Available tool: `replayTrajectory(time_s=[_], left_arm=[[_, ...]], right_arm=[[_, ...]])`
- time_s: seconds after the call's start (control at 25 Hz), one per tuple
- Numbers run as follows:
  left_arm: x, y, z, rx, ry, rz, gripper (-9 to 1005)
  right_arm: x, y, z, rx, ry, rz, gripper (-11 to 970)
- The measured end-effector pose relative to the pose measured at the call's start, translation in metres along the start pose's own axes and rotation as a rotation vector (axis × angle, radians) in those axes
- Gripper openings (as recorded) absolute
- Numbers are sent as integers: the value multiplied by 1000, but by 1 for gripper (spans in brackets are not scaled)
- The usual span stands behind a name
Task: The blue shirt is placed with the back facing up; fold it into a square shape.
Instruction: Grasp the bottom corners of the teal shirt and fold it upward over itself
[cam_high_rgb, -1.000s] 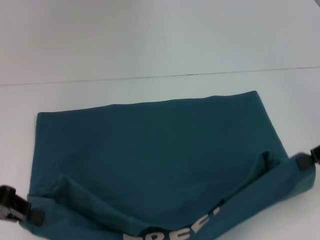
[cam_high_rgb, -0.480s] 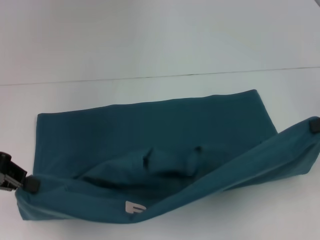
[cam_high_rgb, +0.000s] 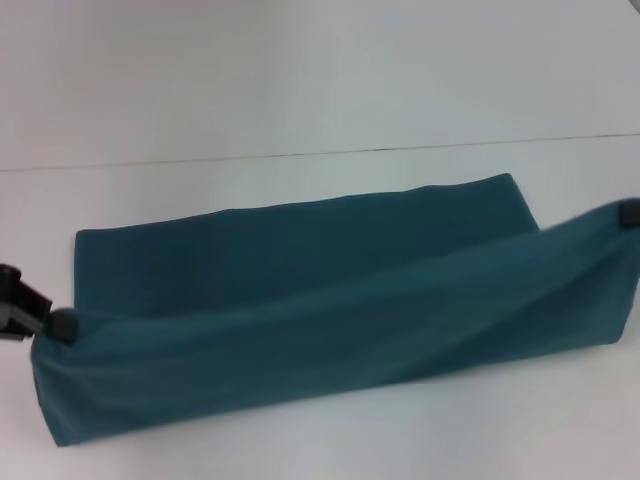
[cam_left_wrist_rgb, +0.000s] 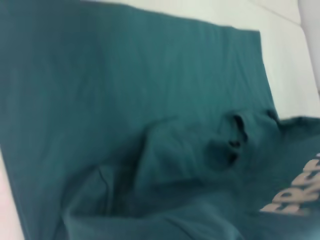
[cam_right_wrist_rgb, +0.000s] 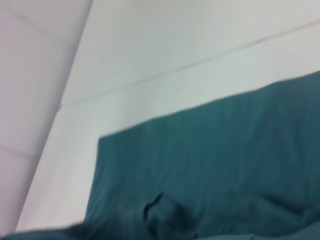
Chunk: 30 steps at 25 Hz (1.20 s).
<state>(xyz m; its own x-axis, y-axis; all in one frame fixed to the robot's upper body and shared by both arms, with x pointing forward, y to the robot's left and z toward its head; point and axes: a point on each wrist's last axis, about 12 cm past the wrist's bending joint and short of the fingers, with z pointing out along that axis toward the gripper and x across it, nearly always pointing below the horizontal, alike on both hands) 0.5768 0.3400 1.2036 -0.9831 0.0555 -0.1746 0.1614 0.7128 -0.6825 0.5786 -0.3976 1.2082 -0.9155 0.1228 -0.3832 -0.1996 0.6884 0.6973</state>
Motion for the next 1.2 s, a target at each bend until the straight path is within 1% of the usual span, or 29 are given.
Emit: replayTrajectory(time_s=[0.24,0.52,0.72,0.88,1.08,1.2], left_arm=[[-22,3,20,-56,-77,-48,27],[-42,7,32,-115,-179,-94,27],[-51,11,38,-140,-258,-116,27],[-55,15,48,-157,-309,-120,26],[-59,21,63,-198,-342,-124,26],[-61,21,66,-203,-364,-134,26]], right_arm=[[-7,-13,25,52,-103,65,57],[-17,-21,47,114,-225,92,57],[-22,-21,66,163,-265,75,56],[-25,-23,88,237,-296,49,56],[-27,-26,116,324,-309,16,57],[-30,-25,127,358,-320,-3,57]])
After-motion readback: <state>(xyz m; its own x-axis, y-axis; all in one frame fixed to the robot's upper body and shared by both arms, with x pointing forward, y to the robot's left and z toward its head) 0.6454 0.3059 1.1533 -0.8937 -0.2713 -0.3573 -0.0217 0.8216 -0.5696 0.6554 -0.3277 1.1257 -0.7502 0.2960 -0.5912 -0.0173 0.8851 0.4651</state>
